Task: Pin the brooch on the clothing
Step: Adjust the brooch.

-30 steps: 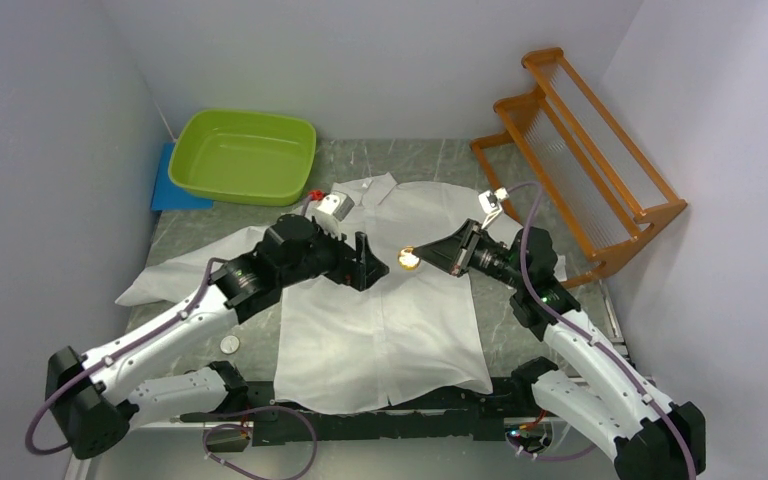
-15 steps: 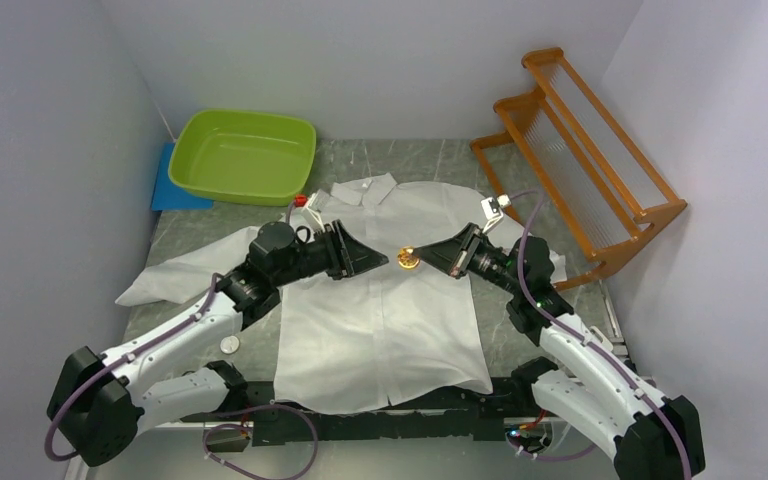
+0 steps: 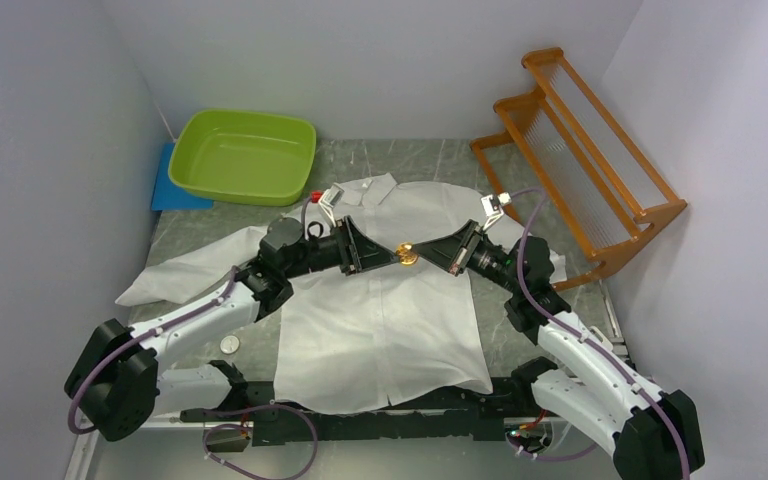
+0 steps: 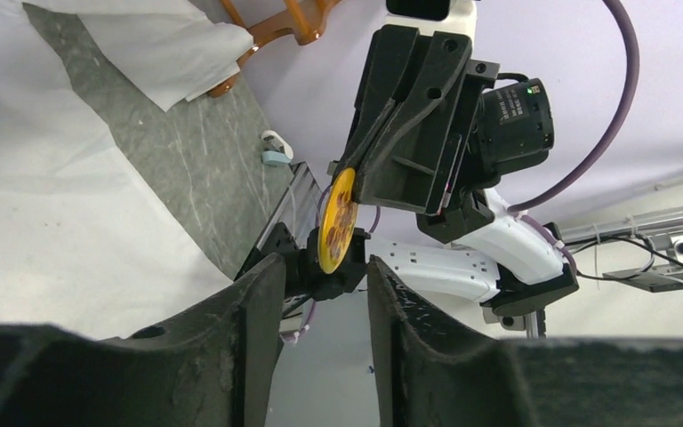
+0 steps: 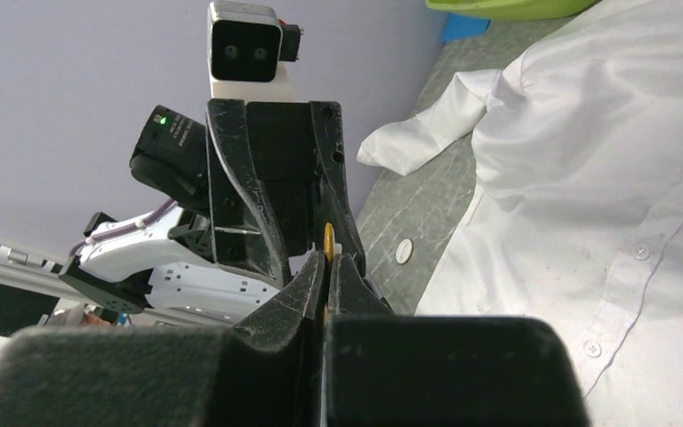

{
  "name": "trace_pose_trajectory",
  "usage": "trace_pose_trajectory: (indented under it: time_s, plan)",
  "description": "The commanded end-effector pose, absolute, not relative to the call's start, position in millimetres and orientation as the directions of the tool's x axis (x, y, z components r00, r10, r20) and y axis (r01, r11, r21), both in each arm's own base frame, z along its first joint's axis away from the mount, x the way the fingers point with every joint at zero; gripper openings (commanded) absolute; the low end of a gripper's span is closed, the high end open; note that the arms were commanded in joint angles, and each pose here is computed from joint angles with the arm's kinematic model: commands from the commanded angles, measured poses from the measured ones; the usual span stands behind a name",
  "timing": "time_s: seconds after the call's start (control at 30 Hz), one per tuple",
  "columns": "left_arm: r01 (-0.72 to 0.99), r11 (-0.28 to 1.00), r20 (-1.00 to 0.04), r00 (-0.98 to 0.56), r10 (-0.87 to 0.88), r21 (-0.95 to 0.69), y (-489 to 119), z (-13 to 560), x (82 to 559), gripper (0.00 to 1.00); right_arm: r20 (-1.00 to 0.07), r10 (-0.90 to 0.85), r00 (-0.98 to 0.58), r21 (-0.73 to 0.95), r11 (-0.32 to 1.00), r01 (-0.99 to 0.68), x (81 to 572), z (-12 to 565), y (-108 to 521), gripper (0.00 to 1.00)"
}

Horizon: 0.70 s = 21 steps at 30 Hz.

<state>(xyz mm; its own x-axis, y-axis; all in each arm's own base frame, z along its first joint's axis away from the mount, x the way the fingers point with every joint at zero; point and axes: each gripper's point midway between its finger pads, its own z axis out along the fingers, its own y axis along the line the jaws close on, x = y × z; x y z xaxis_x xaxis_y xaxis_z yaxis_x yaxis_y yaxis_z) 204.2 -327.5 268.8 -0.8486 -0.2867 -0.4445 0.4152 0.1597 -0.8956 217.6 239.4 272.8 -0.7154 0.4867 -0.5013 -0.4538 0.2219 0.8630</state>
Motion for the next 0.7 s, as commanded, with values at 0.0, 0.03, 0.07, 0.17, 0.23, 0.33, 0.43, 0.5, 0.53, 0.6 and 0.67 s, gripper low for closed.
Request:
trace_pose_trajectory:
  time_s: [0.0,0.03,0.07,0.17,0.23,0.33,0.43,0.5,0.53,0.6,0.67]
  plan:
    - [0.495,0.032,-0.481,-0.824,-0.3,-0.868,-333,305,201,0.41,-0.528,0.492,-0.692,0.841,0.187,-0.508,217,289,241,0.0]
    - [0.498,0.018,-0.48,-0.824,-0.3,-0.867,-334,307,201,0.39,-0.526,0.492,-0.694,0.843,0.188,-0.505,217,288,241,0.0]
    - [0.501,0.013,-0.482,-0.824,-0.297,-0.865,-335,307,200,0.37,-0.527,0.491,-0.694,0.842,0.189,-0.506,216,287,241,0.0]
    - [0.507,0.012,-0.489,-0.825,-0.283,-0.862,-337,307,200,0.28,-0.524,0.486,-0.699,0.845,0.195,-0.498,216,285,241,0.0]
    - [0.509,0.017,-0.492,-0.824,-0.281,-0.861,-336,307,200,0.19,-0.523,0.481,-0.703,0.846,0.196,-0.496,216,283,241,0.0]
    - [0.51,0.035,-0.498,-0.821,-0.279,-0.86,-335,305,200,0.04,-0.52,0.479,-0.707,0.85,0.203,-0.487,217,280,241,0.0]
    - [0.507,0.052,-0.499,-0.818,-0.286,-0.861,-334,302,201,0.03,-0.522,0.478,-0.707,0.849,0.212,-0.484,216,278,240,0.17]
    - [0.511,0.05,-0.502,-0.815,-0.291,-0.858,-333,302,200,0.03,-0.524,0.47,-0.71,0.849,0.22,-0.481,216,275,240,0.29]
    - [0.511,0.048,-0.502,-0.815,-0.29,-0.858,-332,302,200,0.03,-0.523,0.467,-0.713,0.85,0.223,-0.478,216,273,240,0.34]
    - [0.515,0.049,-0.506,-0.813,-0.289,-0.856,-332,303,199,0.03,-0.519,0.464,-0.718,0.853,0.224,-0.472,215,270,240,0.44]
    - [0.516,0.049,-0.507,-0.812,-0.288,-0.855,-332,303,199,0.03,-0.513,0.464,-0.722,0.857,0.22,-0.467,214,268,240,0.49]
